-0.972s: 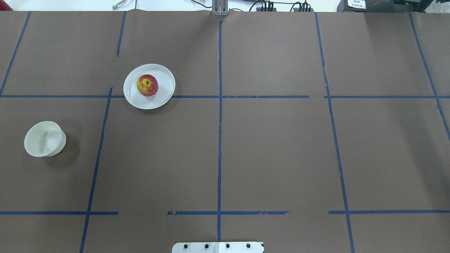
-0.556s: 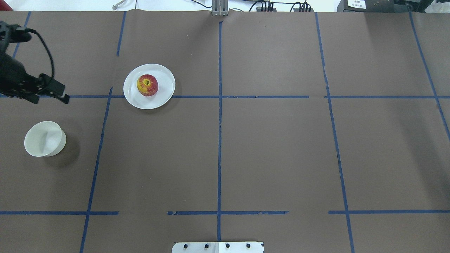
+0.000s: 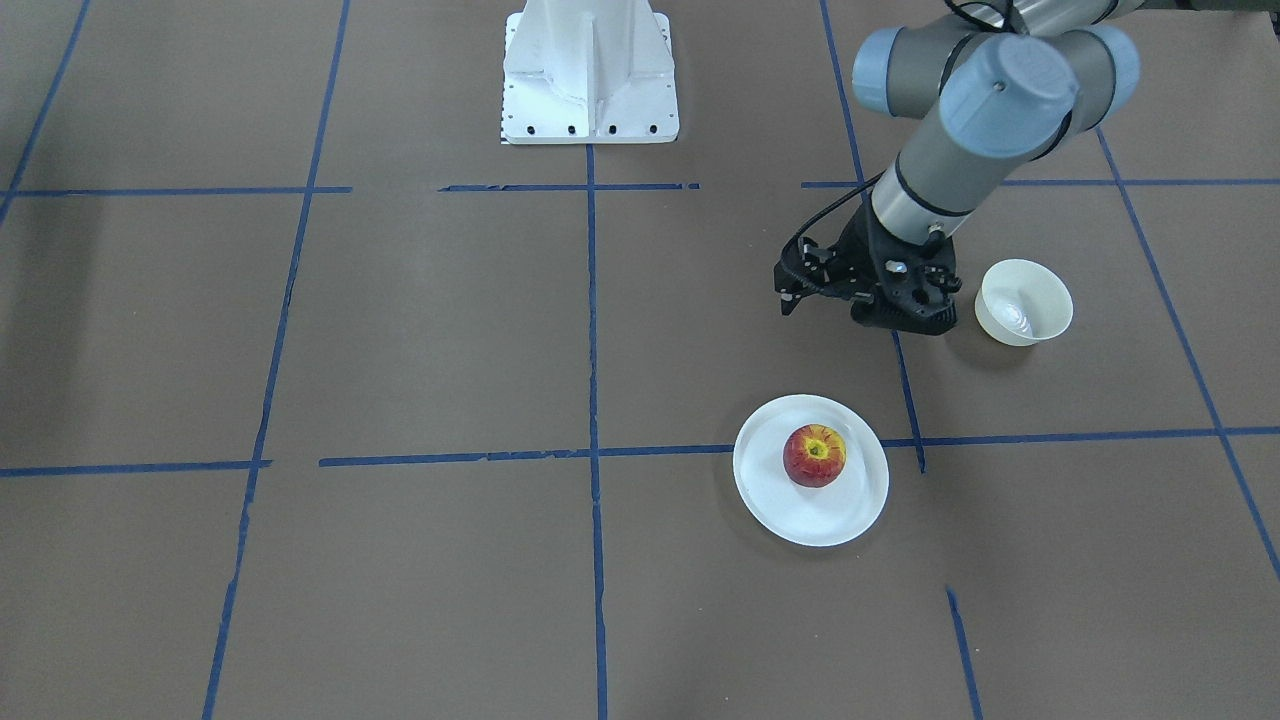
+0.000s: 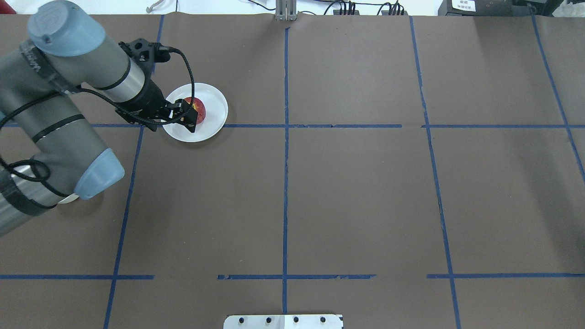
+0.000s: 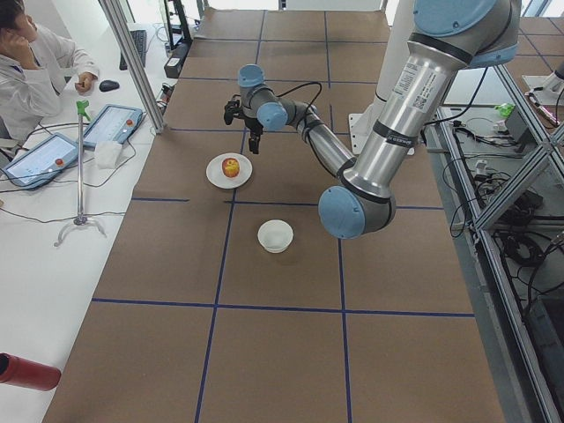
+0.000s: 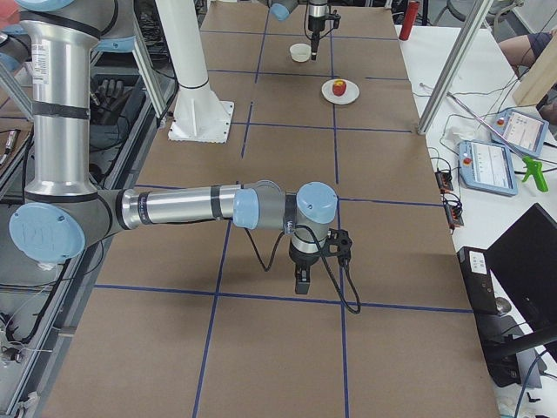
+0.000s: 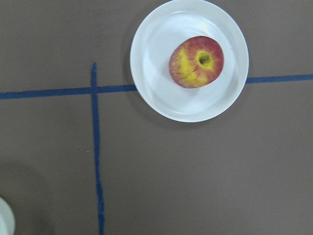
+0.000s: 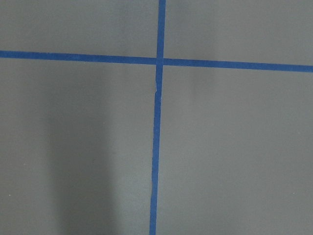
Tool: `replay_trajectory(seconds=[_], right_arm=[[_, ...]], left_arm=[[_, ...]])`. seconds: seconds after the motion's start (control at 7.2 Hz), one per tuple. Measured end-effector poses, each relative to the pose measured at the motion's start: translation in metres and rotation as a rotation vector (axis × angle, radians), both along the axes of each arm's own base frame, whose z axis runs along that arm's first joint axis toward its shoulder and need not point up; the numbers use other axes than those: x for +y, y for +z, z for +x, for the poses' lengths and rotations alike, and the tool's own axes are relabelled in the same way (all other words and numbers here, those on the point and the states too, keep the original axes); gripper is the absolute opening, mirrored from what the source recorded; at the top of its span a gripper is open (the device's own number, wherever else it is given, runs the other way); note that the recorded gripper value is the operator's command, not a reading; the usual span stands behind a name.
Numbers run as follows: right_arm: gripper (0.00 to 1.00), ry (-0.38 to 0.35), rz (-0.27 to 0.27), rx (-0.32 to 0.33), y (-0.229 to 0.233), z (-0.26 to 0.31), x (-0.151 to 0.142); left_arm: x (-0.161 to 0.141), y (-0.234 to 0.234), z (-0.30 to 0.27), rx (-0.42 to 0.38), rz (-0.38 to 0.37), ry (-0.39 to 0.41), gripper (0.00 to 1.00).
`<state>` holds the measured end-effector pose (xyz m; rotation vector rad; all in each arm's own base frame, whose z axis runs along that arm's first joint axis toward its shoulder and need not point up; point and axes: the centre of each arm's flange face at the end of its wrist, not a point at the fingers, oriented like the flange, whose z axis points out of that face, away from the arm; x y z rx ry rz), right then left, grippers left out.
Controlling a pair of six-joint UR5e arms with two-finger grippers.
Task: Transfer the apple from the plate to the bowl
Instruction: 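Reach the left gripper forward over the red apple on the plate, then lower the left gripper and close it around the red apple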
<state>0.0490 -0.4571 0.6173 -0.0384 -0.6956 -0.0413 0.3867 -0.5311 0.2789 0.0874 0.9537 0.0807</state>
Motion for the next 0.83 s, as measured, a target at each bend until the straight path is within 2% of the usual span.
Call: replay_trajectory(seconds=[0.42,0.83], right_arm=[[1.00,0.000,0.000,0.000,0.000,0.000,0.000],[1.00,0.000,0.000,0.000,0.000,0.000,0.000]], left_arm=[[-0.060,0.027,0.049,-0.049,0.022,-0.062,0.98],[-0.093,0.039,0.045,-0.103,0.046,-0.102,0.99]])
